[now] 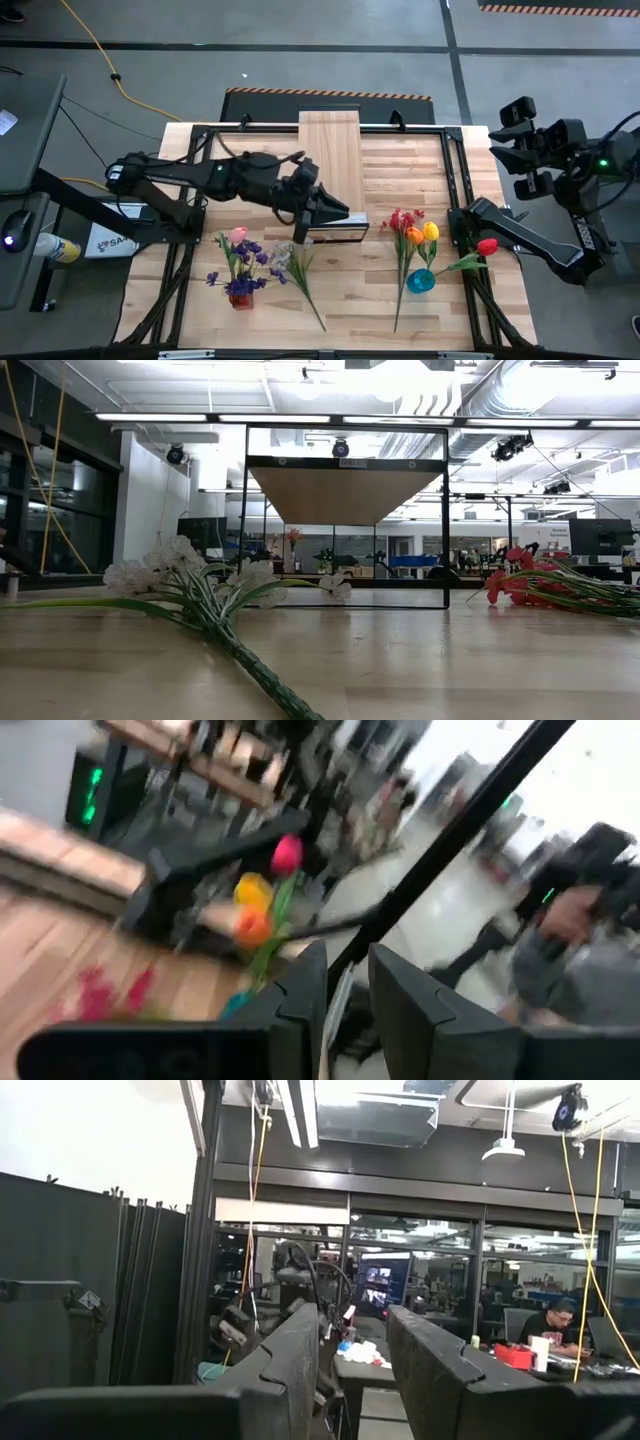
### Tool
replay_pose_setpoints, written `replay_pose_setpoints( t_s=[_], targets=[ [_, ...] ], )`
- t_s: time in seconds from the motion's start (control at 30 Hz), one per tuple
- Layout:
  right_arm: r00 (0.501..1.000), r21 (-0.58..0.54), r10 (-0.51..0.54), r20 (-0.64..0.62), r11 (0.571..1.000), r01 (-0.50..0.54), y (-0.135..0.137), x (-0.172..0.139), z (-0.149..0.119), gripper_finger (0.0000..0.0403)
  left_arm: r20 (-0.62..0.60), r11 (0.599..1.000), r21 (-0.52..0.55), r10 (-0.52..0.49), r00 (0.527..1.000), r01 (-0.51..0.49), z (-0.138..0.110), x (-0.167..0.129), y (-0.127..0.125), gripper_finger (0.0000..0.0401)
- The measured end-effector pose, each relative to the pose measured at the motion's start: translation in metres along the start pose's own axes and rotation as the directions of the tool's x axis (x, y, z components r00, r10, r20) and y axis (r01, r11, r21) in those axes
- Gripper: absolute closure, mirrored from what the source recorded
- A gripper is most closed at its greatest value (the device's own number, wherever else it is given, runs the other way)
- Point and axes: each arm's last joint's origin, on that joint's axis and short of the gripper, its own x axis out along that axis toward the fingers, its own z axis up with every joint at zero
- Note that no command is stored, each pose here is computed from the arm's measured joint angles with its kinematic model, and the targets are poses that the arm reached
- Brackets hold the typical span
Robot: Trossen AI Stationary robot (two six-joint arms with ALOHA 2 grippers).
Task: Pick and place flowers into a vace then onto a shelf
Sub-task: Put the white flowers into the red vase
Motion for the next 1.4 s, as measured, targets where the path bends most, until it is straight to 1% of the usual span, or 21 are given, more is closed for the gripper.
replay_pose_setpoints(
  t_s=[0.1, 0.17, 0.27, 0.33, 0.4, 0.47, 0.53, 0.6, 0.63, 0.67, 0.9, 1.0, 1.1, 1.17, 1.4],
  targets=[
    [1.000, -0.004, 0.005, 0.002, 1.000, -0.005, 0.000, 0.000, 0.000, 0.0289, -0.001, 1.000, 0.002, -0.027, 1.000, 0.027, 0.006, 0.007, 0.009, 0.0288],
    [1.000, -0.003, 0.005, 0.002, 1.000, -0.005, 0.000, 0.000, 0.000, 0.0289, -0.032, 1.000, -0.004, -0.028, 0.999, 0.028, 0.006, 0.009, 0.017, 0.0288],
    [1.000, 0.003, 0.009, 0.001, 1.000, -0.009, 0.001, 0.000, 0.000, 0.0289, -0.073, 0.998, -0.006, -0.058, 0.996, 0.057, 0.000, 0.029, 0.032, 0.0288],
    [1.000, 0.023, 0.010, 0.000, 1.000, -0.010, 0.001, 0.000, 0.000, 0.0289, -0.126, 0.998, -0.001, -0.069, 0.990, 0.069, -0.008, 0.038, 0.042, 0.0288],
    [1.000, 0.043, 0.018, -0.003, 0.999, -0.018, 0.001, 0.000, 0.000, 0.0289, -0.086, 0.991, 0.045, -0.122, 0.989, 0.126, -0.008, 0.052, 0.044, 0.0288],
    [1.000, 0.056, 0.027, -0.006, 0.998, -0.026, 0.001, 0.000, 0.000, 0.0289, -0.121, 0.988, 0.067, -0.131, 0.984, 0.140, -0.014, 0.059, 0.052, 0.0288],
    [0.999, 0.058, 0.051, -0.016, 0.997, -0.050, 0.002, 0.000, 0.000, 0.0289, -0.107, 0.975, 0.109, -0.180, 0.978, 0.192, -0.018, 0.073, 0.055, 0.0288],
    [0.997, 0.059, 0.069, -0.023, 0.996, -0.068, 0.002, 0.000, 0.000, 0.0289, -0.166, 0.976, 0.097, -0.178, 0.970, 0.196, -0.027, 0.077, 0.061, 0.0288],
    [0.997, 0.063, 0.077, -0.026, 0.995, -0.075, 0.003, 0.000, 0.000, 0.0289, -0.156, 0.974, 0.108, -0.183, 0.971, 0.201, -0.029, 0.082, 0.063, 0.0288],
    [0.996, 0.069, 0.086, -0.030, 0.994, -0.083, 0.003, 0.000, 0.000, 0.0289, -0.146, 0.973, 0.119, -0.182, 0.973, 0.199, -0.030, 0.086, 0.064, 0.0288],
    [0.992, 0.086, 0.121, -0.044, 0.989, -0.117, 0.004, 0.000, -0.001, 0.0289, -0.209, 0.979, 0.100, -0.154, 0.966, 0.178, -0.049, 0.101, 0.073, 0.0288],
    [0.991, 0.086, 0.124, -0.045, 0.989, -0.120, 0.004, 0.000, -0.001, 0.0289, -0.168, 0.971, 0.119, -0.186, 0.968, 0.207, -0.052, 0.110, 0.070, 0.0288],
    [0.990, 0.087, 0.135, -0.050, 0.988, -0.131, 0.004, 0.000, -0.001, 0.0289, -0.146, 0.964, 0.135, -0.210, 0.967, 0.229, -0.061, 0.123, 0.073, 0.0288],
    [0.989, 0.087, 0.138, -0.051, 0.987, -0.133, 0.004, 0.000, -0.001, 0.0289, -0.173, 0.965, 0.123, -0.211, 0.962, 0.233, -0.068, 0.126, 0.074, 0.0288],
    [0.989, 0.088, 0.138, -0.051, 0.987, -0.133, 0.004, 0.000, -0.001, 0.0289, -0.139, 0.956, 0.133, -0.243, 0.960, 0.262, -0.080, 0.141, 0.074, 0.0288]
  ],
)
